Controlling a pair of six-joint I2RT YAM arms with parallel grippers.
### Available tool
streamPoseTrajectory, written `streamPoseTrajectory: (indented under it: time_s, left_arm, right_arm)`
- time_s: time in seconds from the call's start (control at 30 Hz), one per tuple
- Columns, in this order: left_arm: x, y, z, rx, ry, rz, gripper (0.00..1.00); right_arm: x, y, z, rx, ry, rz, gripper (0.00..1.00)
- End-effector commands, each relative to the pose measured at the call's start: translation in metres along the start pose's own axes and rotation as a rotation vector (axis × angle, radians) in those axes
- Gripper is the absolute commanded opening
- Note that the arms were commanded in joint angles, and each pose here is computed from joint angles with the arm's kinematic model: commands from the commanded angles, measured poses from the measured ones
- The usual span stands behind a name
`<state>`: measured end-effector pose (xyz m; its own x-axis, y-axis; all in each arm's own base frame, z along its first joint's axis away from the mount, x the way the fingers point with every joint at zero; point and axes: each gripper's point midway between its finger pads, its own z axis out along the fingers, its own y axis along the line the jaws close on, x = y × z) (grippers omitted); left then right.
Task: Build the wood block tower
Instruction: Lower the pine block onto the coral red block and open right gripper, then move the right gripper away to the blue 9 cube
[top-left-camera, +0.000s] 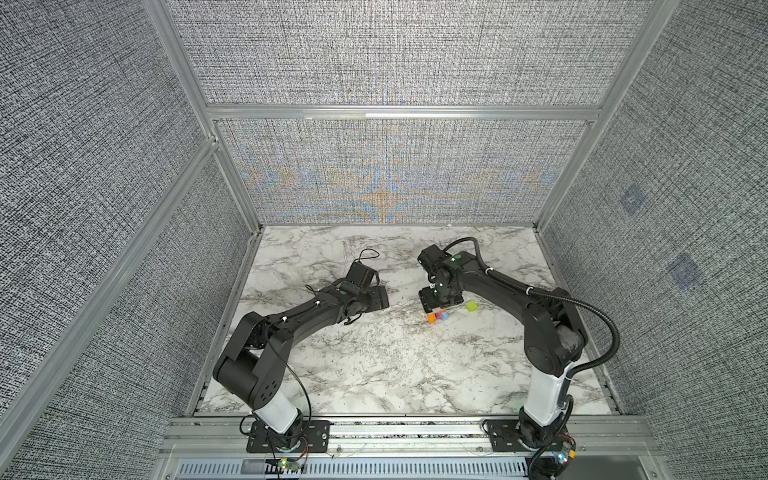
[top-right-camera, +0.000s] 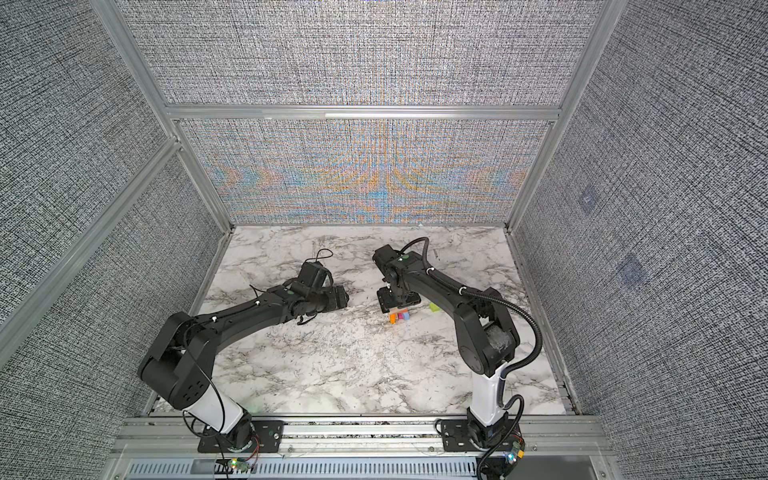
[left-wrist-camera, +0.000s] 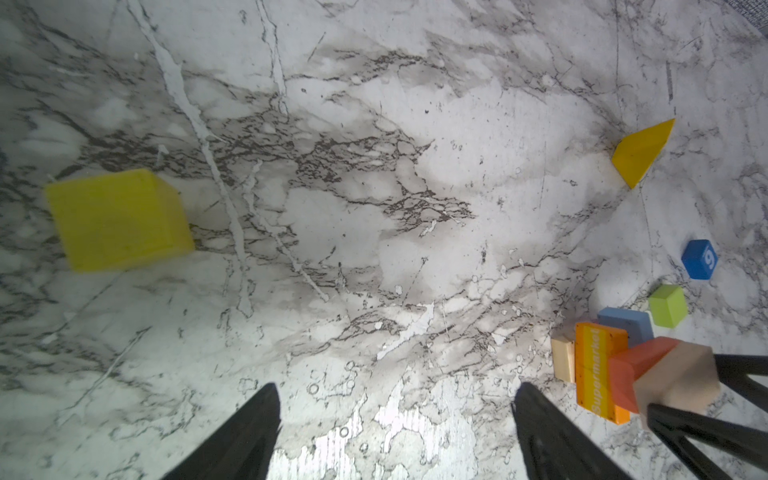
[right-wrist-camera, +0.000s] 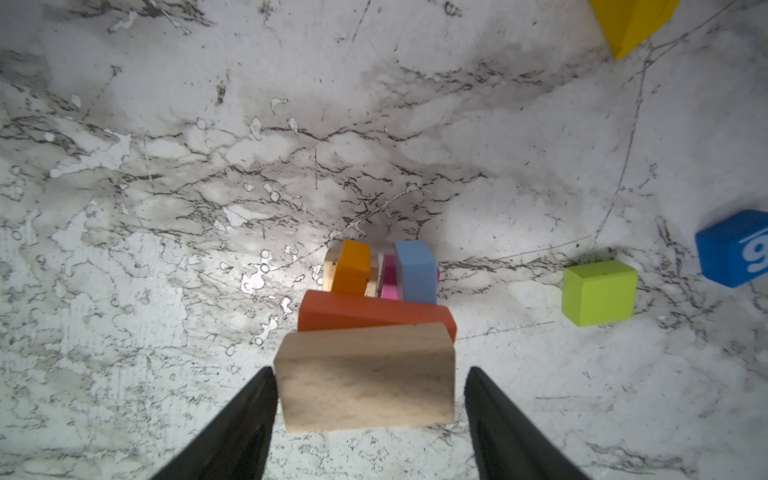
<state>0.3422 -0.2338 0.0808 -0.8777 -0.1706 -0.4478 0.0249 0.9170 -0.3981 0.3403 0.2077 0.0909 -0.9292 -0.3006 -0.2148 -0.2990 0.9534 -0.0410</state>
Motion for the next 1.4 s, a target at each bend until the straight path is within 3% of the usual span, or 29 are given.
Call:
streamPoseTrajectory:
  time_s: [0.0,0.27,0.53,0.87,1.37]
  left_arm:
    - [-0.004,-0.005,-0.002,0.016,-0.013,0.006,0.89]
    - [-0.012,-0.008,-0.019,-0.003,-0.024,0.051,0.89]
    - [-0.020,-0.018,-0.036,-0.012,-0.003,0.110,0.89]
    - [-0.037,-0.028,-0.018,-0.054,0.027,0.154,0.89]
    - [-0.064,-0.038,0.031,-0.080,-0.013,0.206,0.89]
  right_arm:
    - [-0.003,-0.002,-0.010,0.009,-0.022,-0.004,0.74]
    - [0.001,-0.024,-0.032,0.039,-0.063,0.004,0.80]
    - [0.012,-0.071,-0.036,0.021,-0.094,0.191,0.79]
    - [0.020,-0.143,-0.007,0.047,-0.117,0.459,0.75]
    - [0.011,-0.204,0.042,0.063,-0.119,0.659,0.59]
